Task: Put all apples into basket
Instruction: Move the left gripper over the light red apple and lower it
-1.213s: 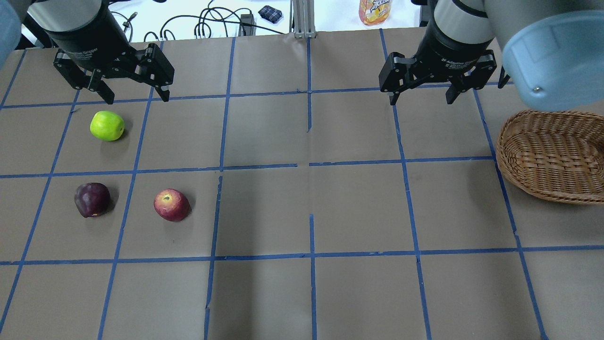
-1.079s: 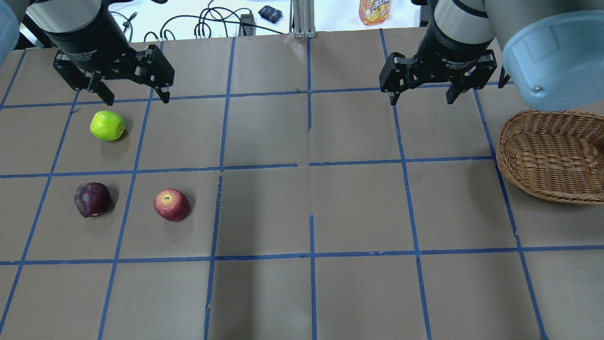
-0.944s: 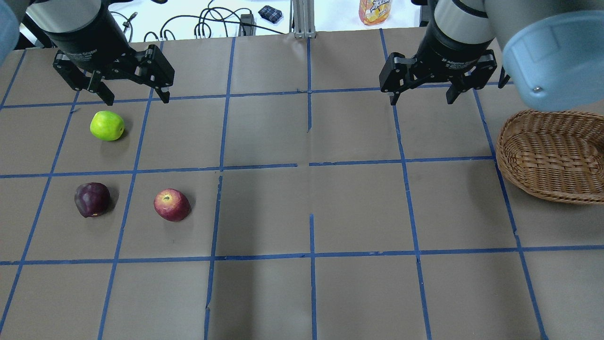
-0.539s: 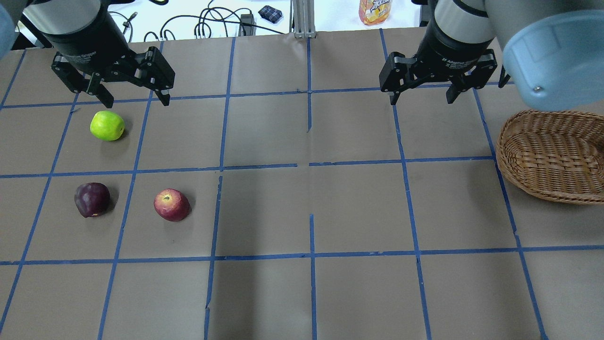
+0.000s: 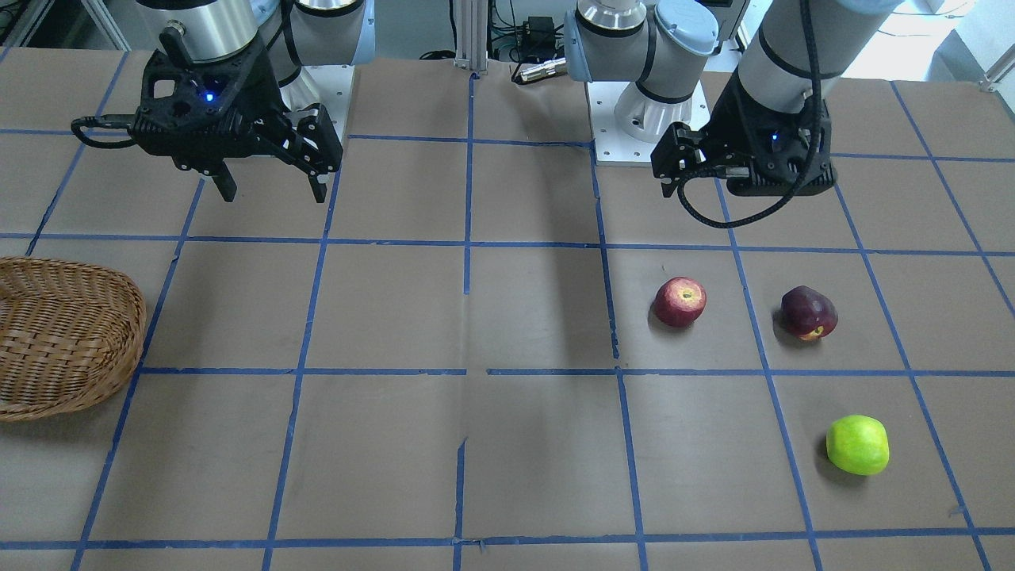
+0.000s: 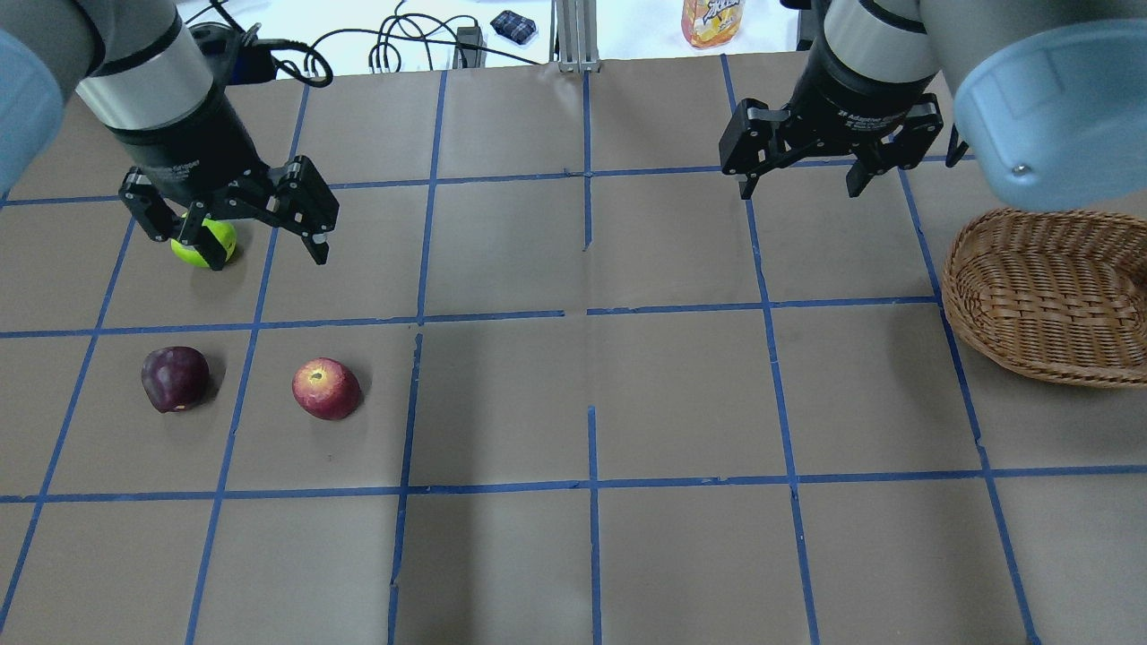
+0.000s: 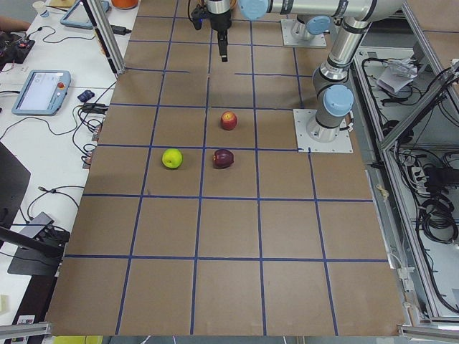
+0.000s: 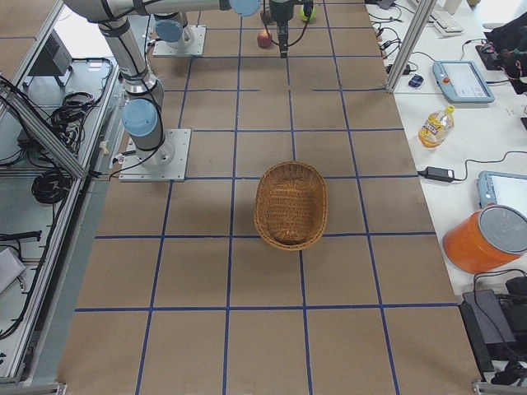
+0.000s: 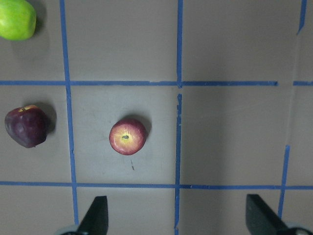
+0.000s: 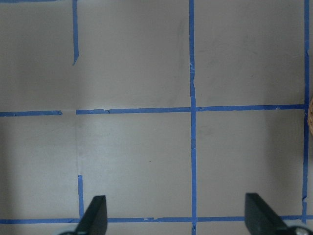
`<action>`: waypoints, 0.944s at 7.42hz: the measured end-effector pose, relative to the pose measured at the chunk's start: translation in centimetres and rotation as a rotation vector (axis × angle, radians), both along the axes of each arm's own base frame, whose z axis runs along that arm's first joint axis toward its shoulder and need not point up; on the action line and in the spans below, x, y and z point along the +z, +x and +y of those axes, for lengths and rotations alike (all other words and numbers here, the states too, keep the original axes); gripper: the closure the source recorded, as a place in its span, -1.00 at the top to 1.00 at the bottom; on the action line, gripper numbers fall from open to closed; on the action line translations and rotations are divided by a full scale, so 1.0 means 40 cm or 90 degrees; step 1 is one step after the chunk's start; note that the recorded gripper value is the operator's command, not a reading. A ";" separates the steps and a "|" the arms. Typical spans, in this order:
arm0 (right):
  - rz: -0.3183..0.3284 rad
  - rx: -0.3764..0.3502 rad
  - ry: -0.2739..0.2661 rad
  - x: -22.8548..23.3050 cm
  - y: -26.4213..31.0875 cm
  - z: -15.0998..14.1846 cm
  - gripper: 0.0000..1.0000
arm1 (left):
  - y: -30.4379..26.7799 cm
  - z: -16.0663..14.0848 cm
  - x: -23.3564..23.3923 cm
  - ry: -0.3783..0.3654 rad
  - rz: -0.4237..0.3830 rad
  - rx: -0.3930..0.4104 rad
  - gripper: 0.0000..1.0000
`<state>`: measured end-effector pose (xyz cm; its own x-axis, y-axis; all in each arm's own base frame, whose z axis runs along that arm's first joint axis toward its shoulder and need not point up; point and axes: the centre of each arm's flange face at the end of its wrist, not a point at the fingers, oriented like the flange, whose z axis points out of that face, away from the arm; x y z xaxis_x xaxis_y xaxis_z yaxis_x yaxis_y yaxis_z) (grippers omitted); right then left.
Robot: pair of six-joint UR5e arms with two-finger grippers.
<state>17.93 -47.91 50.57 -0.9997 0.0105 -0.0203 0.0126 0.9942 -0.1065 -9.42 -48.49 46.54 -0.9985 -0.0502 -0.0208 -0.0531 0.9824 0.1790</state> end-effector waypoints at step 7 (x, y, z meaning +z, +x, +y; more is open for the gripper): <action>0.000 -0.001 0.000 0.000 0.001 0.001 1.00 | 0.153 -0.057 -0.391 0.032 0.022 -0.027 1.00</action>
<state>17.97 -47.89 50.58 -0.9997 0.0125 -0.0205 0.0146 0.9942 -0.1066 -3.31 -50.76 30.91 -0.9999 -0.0083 0.0129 -0.0051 0.9732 0.2297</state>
